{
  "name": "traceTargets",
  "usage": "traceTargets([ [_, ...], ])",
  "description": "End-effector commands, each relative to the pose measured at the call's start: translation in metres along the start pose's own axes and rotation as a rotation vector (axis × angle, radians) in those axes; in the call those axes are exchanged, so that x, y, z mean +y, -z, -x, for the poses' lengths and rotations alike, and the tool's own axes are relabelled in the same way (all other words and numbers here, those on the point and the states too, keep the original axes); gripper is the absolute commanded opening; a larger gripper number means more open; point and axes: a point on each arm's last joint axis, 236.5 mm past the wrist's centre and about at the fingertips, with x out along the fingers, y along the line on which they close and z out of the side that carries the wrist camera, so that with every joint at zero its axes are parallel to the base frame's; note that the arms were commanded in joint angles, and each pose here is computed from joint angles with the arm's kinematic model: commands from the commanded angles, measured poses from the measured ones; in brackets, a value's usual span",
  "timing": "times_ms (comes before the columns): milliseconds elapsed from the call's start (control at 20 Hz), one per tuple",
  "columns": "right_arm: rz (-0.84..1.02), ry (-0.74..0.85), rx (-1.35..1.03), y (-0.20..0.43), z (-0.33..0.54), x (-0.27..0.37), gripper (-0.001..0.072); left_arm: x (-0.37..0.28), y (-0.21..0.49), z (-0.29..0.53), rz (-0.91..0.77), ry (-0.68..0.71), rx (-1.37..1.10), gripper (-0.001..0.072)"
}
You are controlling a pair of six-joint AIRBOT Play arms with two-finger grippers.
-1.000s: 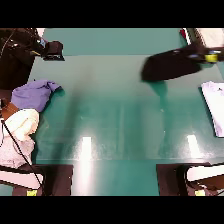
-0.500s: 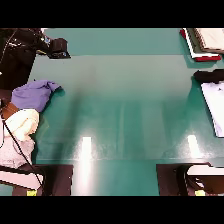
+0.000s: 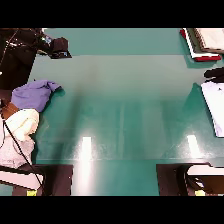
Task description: Fold the shirts.
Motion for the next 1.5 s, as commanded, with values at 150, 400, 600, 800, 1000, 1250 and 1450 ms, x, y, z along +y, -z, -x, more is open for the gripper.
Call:
traceTargets([
  [150, -0.061, 0.174, 0.26, 0.057, 0.02, -0.034, 0.002, 0.0, 0.0, 0.0, -0.023, -0.001, 0.0, 0.0027],
  [400, -0.149, 0.465, 0.495, 0.111, 0.061, -0.088, 0.0021, 0.0, 0.0, 0.0, -0.044, -0.001, 0.001, 0.0026],
  [600, -0.156, 0.537, 0.588, 0.129, 0.079, -0.098, 0.0058, 0.0, 0.0, 0.0, -0.056, -0.001, 0.001, 0.0027],
  [800, -0.164, 0.535, 0.624, 0.136, 0.084, -0.096, 0.0447, 0.0, 0.0, 0.0, -0.078, -0.001, 0.0, 0.0027],
  [1000, -0.184, 0.472, 0.635, 0.139, 0.076, -0.077, 0.0445, 0.0, 0.0, 0.0, -0.078, -0.001, 0.0, 0.0027],
  [1250, -0.141, 0.14, 0.69, 0.149, 0.04, 0.027, 0.0444, -0.003, 0.006, 0.0, -0.072, 0.012, 0.024, 0.0027],
  [1450, 0.014, -0.039, 0.751, 0.168, 0.03, 0.119, 0.0036, -0.003, 0.006, 0.0, -0.072, 0.011, 0.024, 0.0027],
])
